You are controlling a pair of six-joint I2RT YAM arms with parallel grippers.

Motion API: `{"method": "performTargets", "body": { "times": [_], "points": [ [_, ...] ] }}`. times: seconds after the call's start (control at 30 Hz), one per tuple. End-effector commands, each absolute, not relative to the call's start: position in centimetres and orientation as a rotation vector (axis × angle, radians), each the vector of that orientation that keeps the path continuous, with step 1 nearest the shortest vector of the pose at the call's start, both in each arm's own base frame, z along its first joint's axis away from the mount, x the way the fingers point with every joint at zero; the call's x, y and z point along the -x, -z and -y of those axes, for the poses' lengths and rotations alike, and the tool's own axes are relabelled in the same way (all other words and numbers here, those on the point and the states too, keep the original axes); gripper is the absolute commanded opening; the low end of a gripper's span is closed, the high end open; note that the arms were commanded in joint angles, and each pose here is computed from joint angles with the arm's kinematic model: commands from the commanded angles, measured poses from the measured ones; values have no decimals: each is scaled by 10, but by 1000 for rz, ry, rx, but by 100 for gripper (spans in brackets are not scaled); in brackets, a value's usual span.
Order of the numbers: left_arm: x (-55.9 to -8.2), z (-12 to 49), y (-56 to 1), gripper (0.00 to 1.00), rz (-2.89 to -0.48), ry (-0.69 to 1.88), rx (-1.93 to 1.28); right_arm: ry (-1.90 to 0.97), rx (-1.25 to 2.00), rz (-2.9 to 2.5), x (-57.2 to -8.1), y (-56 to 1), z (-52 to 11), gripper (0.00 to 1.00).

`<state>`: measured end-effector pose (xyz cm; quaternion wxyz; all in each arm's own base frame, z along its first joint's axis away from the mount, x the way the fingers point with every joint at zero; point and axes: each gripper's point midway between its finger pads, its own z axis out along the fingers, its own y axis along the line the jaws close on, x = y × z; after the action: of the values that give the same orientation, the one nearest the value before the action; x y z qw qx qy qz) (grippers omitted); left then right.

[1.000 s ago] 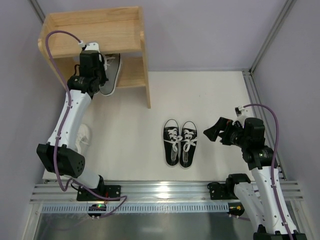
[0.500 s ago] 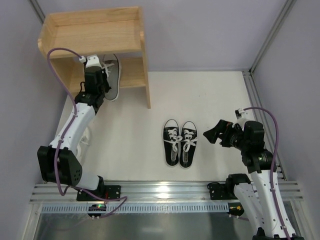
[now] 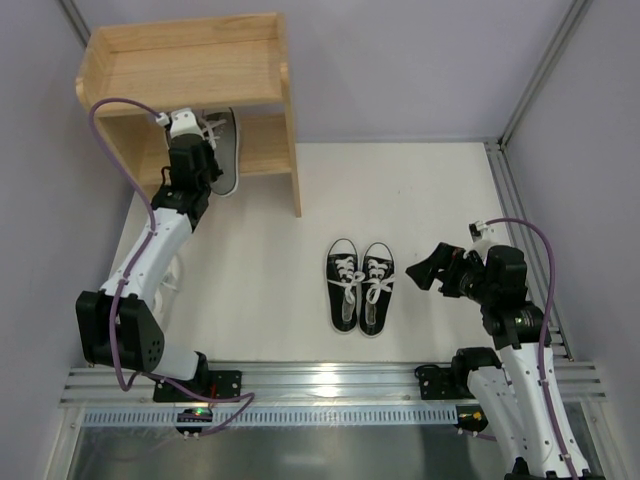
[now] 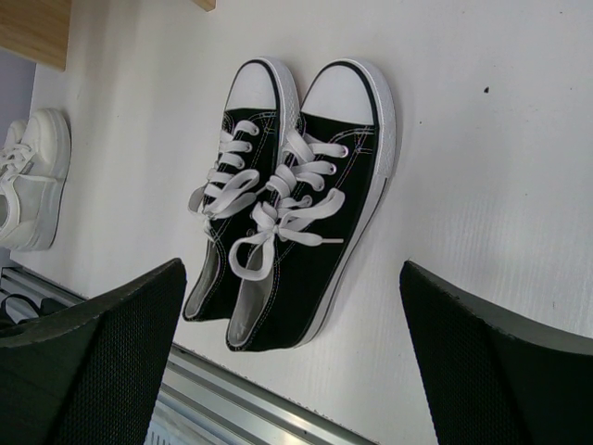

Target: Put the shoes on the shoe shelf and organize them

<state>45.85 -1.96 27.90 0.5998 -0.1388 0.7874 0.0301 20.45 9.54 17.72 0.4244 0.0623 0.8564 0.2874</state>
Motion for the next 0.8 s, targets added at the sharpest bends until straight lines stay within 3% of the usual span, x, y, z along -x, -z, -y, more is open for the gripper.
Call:
{"method": "performTargets", "body": {
  "times": [0.0,0.57,0.77],
  "points": [
    [-466,17,-384,0,-1477,17,363,-736,-135,-2098,-207,-186,-98,97],
    [-497,27,-368,1,-1535,1,307,-745,-141,-2104,-208,-183,-99,97],
    [-492,23,-360,13,-1543,-19,317,-755,-140,-2103,-209,-182,-101,97]
  ]
}}
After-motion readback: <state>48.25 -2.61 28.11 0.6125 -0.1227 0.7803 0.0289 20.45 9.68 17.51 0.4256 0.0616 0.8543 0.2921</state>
